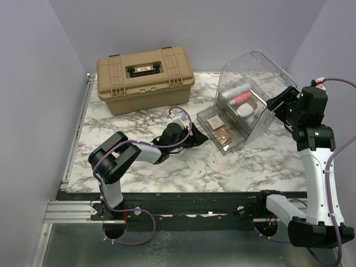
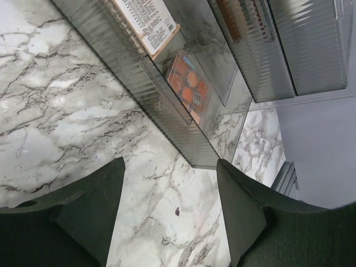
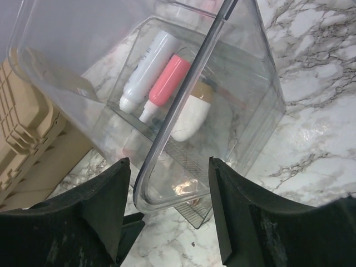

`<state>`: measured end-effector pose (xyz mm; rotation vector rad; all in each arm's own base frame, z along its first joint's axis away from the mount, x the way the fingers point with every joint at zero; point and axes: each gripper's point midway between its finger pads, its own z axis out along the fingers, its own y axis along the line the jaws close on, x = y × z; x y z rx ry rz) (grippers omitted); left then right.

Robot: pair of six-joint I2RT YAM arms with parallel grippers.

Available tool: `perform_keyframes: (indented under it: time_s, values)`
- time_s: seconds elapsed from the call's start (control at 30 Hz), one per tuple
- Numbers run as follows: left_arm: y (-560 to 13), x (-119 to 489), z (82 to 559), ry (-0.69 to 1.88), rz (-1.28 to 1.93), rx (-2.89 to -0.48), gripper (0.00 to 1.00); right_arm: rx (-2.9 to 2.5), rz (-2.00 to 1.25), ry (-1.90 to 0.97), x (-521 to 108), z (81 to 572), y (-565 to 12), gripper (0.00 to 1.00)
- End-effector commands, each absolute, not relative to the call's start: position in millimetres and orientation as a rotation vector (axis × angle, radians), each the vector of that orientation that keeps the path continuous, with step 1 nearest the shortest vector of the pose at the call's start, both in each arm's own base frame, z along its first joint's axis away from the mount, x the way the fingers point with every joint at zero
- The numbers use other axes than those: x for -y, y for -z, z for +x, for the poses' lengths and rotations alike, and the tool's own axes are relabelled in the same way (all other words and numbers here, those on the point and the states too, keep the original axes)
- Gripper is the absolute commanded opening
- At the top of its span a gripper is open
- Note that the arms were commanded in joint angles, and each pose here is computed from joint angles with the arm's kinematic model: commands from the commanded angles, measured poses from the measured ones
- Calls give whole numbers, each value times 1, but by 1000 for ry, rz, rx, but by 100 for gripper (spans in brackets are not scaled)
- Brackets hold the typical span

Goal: Organize the makeup
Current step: Close the drawer in the storage box.

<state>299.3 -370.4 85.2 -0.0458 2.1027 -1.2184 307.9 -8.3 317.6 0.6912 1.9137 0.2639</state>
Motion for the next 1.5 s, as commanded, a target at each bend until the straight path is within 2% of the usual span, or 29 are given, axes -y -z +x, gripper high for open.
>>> perform_keyframes:
  time_s: [0.0, 0.53, 0.83, 1.23, 1.47]
  values:
    - [-91, 384, 306, 1235, -1, -2075, 69, -1892, 694, -273, 8, 307, -317, 62]
    - [-74, 408, 326, 1311, -11, -2055, 38, -1932, 616, -335, -6, 299, -314, 63]
    - [-81, 421, 334, 1389, -31, -2015, 34, -1920, 610, -343, -7, 299, -319, 64]
    - [-72, 430, 337, 1450, -59, -2021, 14, -1925, 597, -368, -12, 298, -319, 63]
    - [-77, 447, 347, 1495, -38, -1995, 10, -1928, 577, -395, -16, 299, -321, 63]
